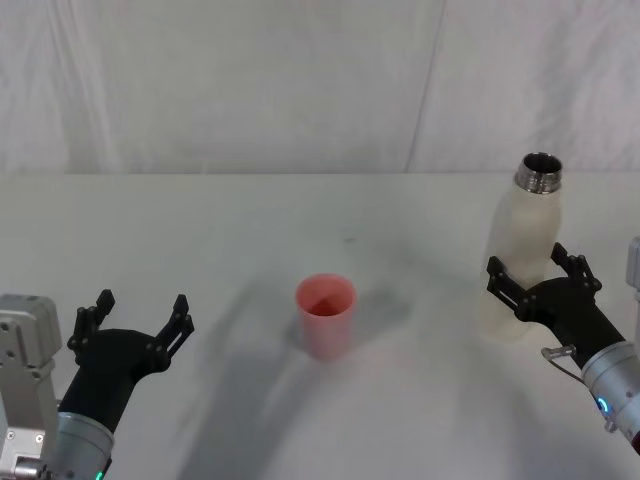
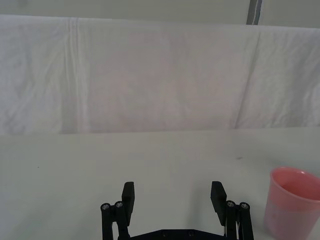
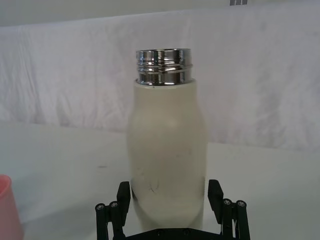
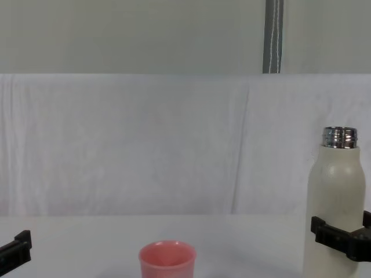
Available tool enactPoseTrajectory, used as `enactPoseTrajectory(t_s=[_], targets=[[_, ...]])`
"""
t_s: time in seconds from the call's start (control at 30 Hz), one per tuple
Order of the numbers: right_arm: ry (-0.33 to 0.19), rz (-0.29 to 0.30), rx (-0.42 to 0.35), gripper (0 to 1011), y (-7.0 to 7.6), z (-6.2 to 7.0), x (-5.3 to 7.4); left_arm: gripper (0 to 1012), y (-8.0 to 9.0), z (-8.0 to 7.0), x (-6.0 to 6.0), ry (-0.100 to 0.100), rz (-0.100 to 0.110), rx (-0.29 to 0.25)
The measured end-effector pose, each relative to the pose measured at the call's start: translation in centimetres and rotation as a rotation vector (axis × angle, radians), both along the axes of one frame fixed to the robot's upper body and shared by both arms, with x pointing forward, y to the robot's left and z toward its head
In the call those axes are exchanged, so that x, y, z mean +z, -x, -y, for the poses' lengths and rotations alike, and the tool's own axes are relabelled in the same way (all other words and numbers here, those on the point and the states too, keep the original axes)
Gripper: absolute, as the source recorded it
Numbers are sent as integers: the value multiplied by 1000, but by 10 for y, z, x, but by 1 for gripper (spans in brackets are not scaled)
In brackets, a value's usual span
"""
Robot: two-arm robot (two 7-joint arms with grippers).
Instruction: Grasp the thermos with one hand and pour water into the cup lid.
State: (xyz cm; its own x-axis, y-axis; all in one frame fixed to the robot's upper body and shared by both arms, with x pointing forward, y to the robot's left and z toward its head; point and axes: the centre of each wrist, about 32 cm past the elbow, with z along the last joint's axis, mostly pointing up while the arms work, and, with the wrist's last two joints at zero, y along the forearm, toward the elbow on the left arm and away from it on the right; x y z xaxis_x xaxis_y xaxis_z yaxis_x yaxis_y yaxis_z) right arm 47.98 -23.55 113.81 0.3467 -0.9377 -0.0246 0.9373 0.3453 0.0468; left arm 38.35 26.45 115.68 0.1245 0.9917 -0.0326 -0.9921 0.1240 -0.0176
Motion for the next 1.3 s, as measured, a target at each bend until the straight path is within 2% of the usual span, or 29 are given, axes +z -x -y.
enactPoseTrajectory(t_s=[0.83, 1.3], targets=[[22, 5, 2, 1000, 15, 0, 4, 1001, 0, 0, 0, 0, 0, 0], [13, 15, -5, 1000, 32, 1, 3, 1001, 0, 0, 0, 0, 0, 0]])
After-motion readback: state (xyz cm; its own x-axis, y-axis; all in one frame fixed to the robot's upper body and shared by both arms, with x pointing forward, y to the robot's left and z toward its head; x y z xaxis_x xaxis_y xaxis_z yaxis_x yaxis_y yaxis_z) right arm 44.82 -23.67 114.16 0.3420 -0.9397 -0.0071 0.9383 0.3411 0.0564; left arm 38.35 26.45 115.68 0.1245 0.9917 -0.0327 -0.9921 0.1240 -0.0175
